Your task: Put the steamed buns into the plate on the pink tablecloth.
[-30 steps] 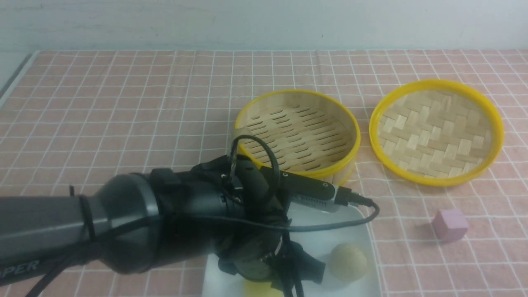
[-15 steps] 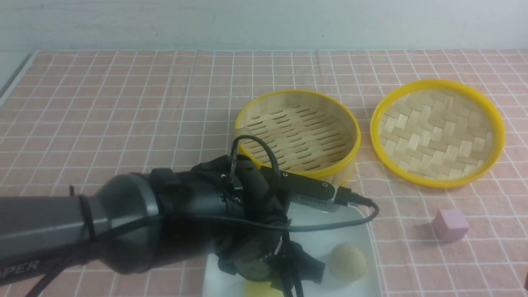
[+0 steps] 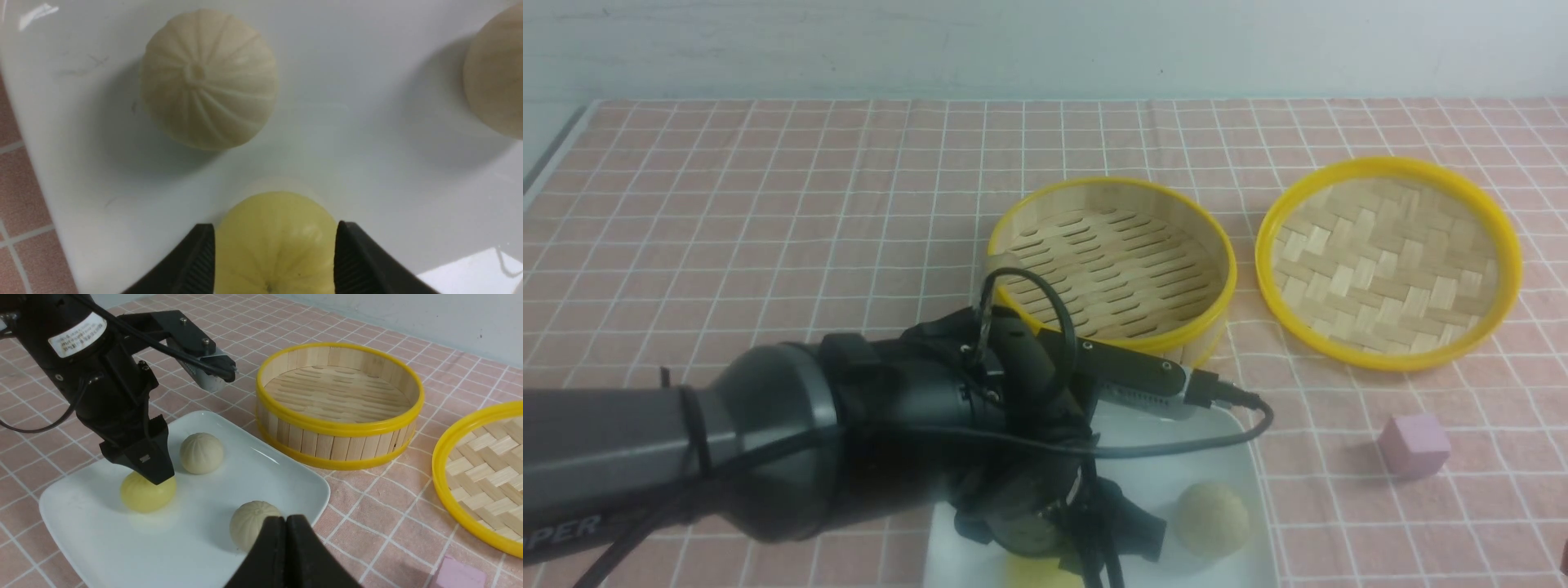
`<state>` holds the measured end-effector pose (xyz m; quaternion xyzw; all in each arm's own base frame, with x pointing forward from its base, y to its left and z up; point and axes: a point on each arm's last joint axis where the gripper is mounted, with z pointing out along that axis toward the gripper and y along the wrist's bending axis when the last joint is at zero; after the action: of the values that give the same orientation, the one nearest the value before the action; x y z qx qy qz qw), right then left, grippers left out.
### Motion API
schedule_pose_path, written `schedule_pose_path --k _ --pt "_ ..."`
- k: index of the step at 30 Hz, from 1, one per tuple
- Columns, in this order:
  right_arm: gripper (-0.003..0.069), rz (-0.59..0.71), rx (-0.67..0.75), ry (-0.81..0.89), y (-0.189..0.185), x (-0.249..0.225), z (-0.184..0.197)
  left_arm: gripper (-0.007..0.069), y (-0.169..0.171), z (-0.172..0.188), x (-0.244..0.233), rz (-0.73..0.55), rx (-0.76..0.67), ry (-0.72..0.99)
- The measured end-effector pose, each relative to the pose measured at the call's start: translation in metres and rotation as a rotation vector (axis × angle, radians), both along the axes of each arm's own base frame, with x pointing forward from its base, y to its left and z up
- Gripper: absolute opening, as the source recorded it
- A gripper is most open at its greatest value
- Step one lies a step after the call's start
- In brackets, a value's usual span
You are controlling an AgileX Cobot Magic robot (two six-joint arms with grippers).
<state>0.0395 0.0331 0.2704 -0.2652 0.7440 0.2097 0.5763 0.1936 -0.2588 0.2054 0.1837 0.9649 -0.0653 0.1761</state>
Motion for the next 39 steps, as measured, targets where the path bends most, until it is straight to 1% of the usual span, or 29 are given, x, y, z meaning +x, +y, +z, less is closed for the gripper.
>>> schedule_pose_path --k 16,19,20,28,31,33,34,39 --pt "0.0015 -0.008 0.01 -0.011 -0.001 0.0 -0.001 0.0341 0.0 0.0 0.0 -0.001 -0.005 -0.003" --pt "0.0018 -0.077 0.019 -0.021 -0.001 0.005 -0.016 0.0328 0.0 0.0 0.0 -0.001 -0.005 -0.003" --pt "0.002 -0.132 0.02 -0.025 -0.004 0.006 -0.027 0.0321 0.0 0.0 0.0 -0.002 -0.004 -0.004" --pt "0.0031 -0.418 0.002 0.0 -0.019 0.009 -0.075 0.0266 0.0 0.0 0.0 -0.003 -0.003 -0.006" --pt "0.0036 -0.496 -0.016 0.04 -0.023 0.011 -0.088 0.0218 -0.001 0.0 0.0 0.016 -0.015 0.009" --pt "0.0036 -0.514 -0.022 0.052 -0.024 0.011 -0.091 0.0206 -0.001 0.0 -0.001 0.02 -0.016 0.015" --pt "0.0038 -0.546 -0.028 0.069 -0.025 0.011 -0.095 0.017 0.0 0.002 -0.002 0.023 -0.018 0.018" --pt "0.0041 -0.594 -0.022 0.059 -0.028 0.012 -0.096 0.0078 0.007 0.025 -0.006 -0.008 -0.051 -0.027"
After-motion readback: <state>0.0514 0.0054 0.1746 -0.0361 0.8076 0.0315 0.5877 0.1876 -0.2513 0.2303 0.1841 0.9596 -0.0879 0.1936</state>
